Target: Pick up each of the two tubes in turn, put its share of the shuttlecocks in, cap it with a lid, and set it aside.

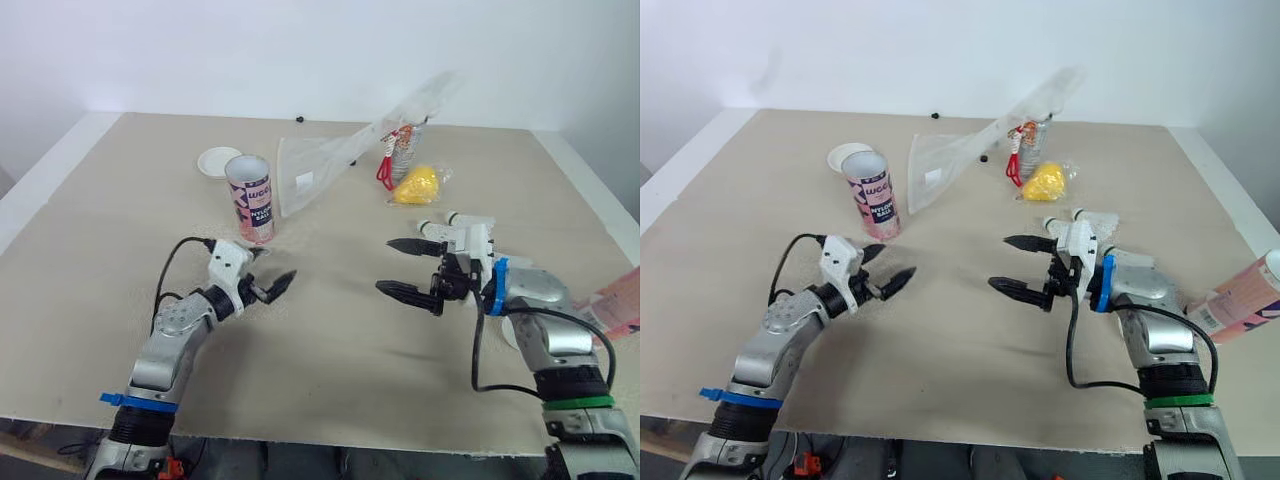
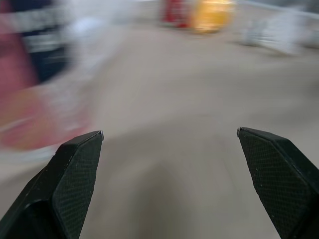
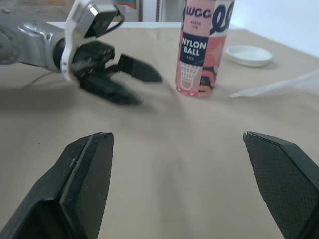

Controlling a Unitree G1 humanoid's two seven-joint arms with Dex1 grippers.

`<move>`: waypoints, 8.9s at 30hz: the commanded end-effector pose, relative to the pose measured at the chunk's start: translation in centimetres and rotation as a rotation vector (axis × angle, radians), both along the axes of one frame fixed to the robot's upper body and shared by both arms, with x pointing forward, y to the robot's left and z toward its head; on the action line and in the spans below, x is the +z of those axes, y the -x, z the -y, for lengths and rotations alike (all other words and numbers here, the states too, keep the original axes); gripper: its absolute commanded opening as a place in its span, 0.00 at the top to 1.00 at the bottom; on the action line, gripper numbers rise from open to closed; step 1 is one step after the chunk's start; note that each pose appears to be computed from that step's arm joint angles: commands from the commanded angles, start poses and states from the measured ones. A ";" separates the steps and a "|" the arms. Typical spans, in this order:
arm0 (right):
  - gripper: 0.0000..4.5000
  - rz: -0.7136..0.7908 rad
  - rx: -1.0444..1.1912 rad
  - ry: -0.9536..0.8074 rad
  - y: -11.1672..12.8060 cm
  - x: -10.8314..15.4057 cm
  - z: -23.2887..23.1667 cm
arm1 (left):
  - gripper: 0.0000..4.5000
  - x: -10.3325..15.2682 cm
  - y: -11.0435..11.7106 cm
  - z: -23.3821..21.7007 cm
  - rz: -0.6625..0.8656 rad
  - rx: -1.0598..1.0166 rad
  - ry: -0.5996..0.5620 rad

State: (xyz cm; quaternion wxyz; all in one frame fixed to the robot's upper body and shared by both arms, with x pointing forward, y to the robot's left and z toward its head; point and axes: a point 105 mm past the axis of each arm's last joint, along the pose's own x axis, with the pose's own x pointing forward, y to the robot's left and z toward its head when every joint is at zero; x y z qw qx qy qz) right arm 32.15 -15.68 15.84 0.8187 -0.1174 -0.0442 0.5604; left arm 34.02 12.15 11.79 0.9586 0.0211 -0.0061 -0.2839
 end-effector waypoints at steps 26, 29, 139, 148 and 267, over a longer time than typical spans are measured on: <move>0.01 0.066 -0.036 -0.013 -1.4 0.4 -1.5 | 0.00 1.1 -5.2 -2.3 0.020 0.211 -0.038; 0.01 0.069 -0.048 -0.012 -1.4 0.5 -1.3 | 0.00 1.1 -5.9 -2.2 0.021 0.210 -0.064; 0.00 0.027 -0.565 -0.142 4.7 0.9 4.2 | 0.13 2.6 -0.6 10.4 -0.054 -1.006 -0.796; 0.00 -0.043 -0.733 -0.193 1.2 0.0 5.7 | 0.13 2.4 -0.2 10.0 -0.057 -0.997 -0.804; 0.03 0.059 -0.885 -0.027 5.2 7.9 13.0 | 0.14 0.9 0.3 9.9 -0.193 -1.001 -0.717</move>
